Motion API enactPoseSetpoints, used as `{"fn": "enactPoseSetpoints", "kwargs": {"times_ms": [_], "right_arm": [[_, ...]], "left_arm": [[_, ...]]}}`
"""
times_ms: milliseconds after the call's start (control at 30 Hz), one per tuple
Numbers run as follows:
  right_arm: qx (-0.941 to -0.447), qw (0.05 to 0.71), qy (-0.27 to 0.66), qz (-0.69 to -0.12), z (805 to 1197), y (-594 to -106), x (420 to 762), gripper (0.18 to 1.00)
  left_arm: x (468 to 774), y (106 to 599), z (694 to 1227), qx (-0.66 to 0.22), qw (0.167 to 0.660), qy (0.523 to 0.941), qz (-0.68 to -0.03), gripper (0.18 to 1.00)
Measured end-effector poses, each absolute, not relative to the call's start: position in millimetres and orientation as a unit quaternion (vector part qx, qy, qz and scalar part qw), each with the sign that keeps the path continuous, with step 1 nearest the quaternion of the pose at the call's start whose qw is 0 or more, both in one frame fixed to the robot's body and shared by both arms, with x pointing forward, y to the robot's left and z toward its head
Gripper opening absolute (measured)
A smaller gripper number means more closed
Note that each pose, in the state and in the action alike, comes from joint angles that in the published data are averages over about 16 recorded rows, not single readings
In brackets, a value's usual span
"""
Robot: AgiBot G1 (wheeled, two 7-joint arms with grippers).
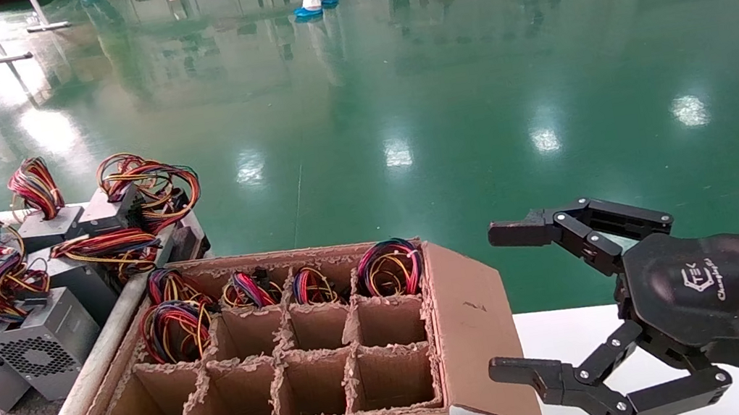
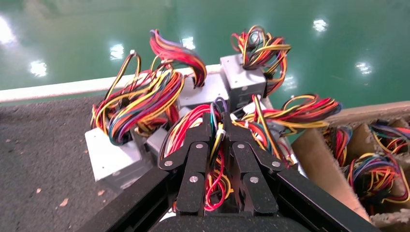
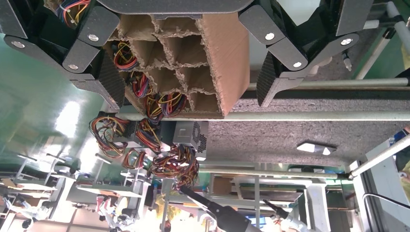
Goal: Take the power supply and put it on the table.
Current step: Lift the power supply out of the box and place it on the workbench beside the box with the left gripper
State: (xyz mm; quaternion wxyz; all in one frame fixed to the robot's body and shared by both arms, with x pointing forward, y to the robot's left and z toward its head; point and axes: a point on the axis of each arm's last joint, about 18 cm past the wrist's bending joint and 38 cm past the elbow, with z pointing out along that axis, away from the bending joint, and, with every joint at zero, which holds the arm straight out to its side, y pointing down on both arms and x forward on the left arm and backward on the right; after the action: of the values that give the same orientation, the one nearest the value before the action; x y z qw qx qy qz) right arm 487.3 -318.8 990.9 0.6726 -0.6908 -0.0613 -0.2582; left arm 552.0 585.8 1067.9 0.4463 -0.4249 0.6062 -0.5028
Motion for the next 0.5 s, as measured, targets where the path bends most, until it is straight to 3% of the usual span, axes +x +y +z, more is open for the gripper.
{"fn": "enactPoseSetpoints", "kwargs": {"times_ms": [500], "right_arm": [[-0.691,0.673,-0.061,-0.258,990.9,-318.9,487.4,1.0]], "left_arm": [[557.2,579.3,1069.9,-0.422,0.443,0.612,-0.501,0.221]]}}
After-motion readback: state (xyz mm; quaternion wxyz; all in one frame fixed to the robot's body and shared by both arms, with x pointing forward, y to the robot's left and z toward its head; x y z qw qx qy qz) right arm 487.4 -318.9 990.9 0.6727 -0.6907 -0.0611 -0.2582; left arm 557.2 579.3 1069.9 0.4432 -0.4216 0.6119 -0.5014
